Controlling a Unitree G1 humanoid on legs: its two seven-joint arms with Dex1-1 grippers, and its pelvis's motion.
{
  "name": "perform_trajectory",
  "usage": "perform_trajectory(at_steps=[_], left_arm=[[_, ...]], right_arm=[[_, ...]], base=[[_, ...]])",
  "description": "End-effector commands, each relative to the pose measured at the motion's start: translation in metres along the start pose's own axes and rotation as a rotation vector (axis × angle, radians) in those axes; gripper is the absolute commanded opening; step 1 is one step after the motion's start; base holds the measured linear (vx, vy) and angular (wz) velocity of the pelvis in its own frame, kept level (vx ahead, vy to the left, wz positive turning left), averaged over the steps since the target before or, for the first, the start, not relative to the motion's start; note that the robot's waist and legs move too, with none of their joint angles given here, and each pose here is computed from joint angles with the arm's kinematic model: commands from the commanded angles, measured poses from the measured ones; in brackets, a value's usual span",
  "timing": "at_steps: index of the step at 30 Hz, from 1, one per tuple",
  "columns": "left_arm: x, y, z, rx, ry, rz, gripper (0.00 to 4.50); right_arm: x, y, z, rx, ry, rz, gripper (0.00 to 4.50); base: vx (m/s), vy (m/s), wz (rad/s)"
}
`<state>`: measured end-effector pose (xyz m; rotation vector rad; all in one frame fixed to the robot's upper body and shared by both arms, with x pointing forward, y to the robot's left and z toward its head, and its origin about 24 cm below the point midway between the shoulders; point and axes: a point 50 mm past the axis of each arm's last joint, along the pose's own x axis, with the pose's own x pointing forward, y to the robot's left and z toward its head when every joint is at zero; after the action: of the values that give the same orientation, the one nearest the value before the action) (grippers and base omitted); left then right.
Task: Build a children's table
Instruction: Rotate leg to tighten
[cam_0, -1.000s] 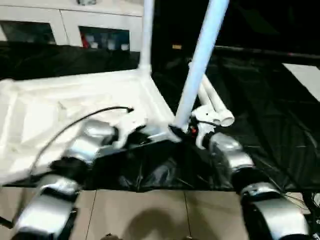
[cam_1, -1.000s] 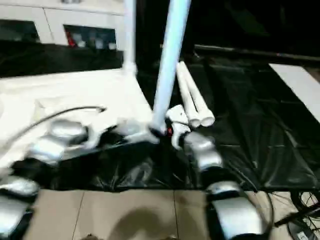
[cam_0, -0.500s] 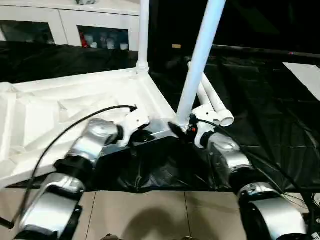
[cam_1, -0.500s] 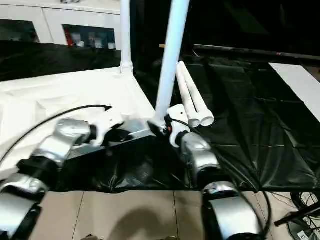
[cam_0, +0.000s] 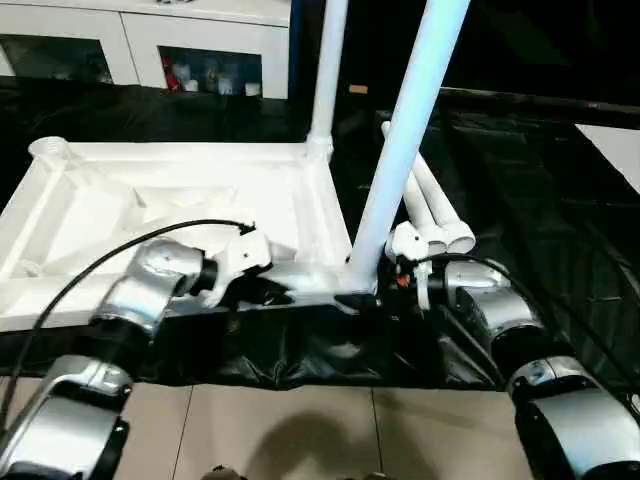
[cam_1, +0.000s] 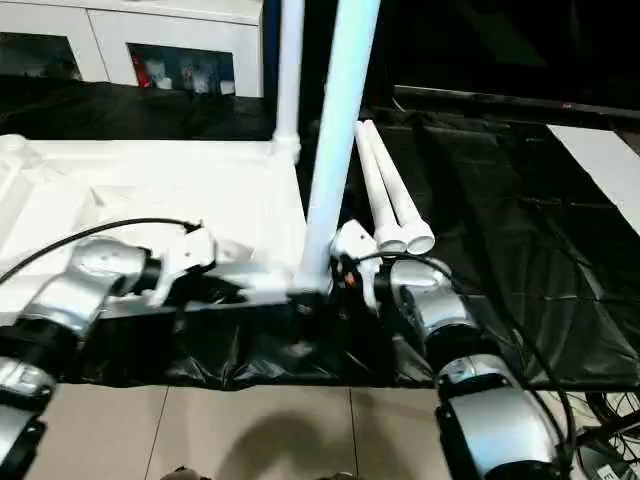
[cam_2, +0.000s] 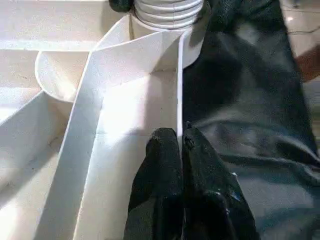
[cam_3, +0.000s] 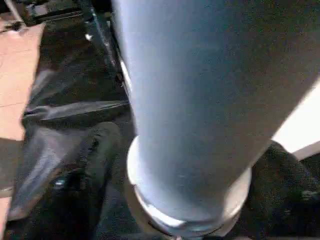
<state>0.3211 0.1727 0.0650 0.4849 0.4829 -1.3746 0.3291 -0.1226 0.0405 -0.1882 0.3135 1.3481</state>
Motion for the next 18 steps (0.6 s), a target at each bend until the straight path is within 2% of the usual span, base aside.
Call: perform_trajectory(at_steps=[1, 8, 13, 14, 15, 18], left_arm=[[0.006, -0.005, 0.007, 0.033, -0.039, -0.069, 0.00], [0.005, -0.004, 0.006, 0.029, -0.038, -0.053, 0.00], [0.009, 0.002, 0.007, 0.010, -0.034, 0.031, 0.00], [0.016, 0.009, 0.010, -0.032, -0.053, 0.134, 0.00], [0.016, 0.009, 0.010, -0.032, -0.053, 0.134, 0.00], [0.028, 0.012, 0.017, -0.063, -0.068, 0.232, 0.00]], right_arm=[[0.005, 0.001, 0.010, -0.043, 0.011, 0.061, 3.51], [0.011, 0.007, 0.006, -0.021, -0.013, 0.070, 2.88], [0.015, 0.009, 0.000, 0.033, -0.031, 0.000, 2.74], [0.023, 0.009, -0.003, 0.050, -0.064, -0.115, 2.73], [0.023, 0.009, -0.003, 0.050, -0.064, -0.115, 2.72], [0.036, 0.004, -0.007, 0.125, -0.094, -0.344, 2.71]], base=[[0.000, 0.000, 0.00], [0.000, 0.000, 0.00], [0.000, 0.000, 0.00], [0.000, 0.000, 0.00], [0.000, 0.000, 0.00], [0.000, 0.000, 0.00]])
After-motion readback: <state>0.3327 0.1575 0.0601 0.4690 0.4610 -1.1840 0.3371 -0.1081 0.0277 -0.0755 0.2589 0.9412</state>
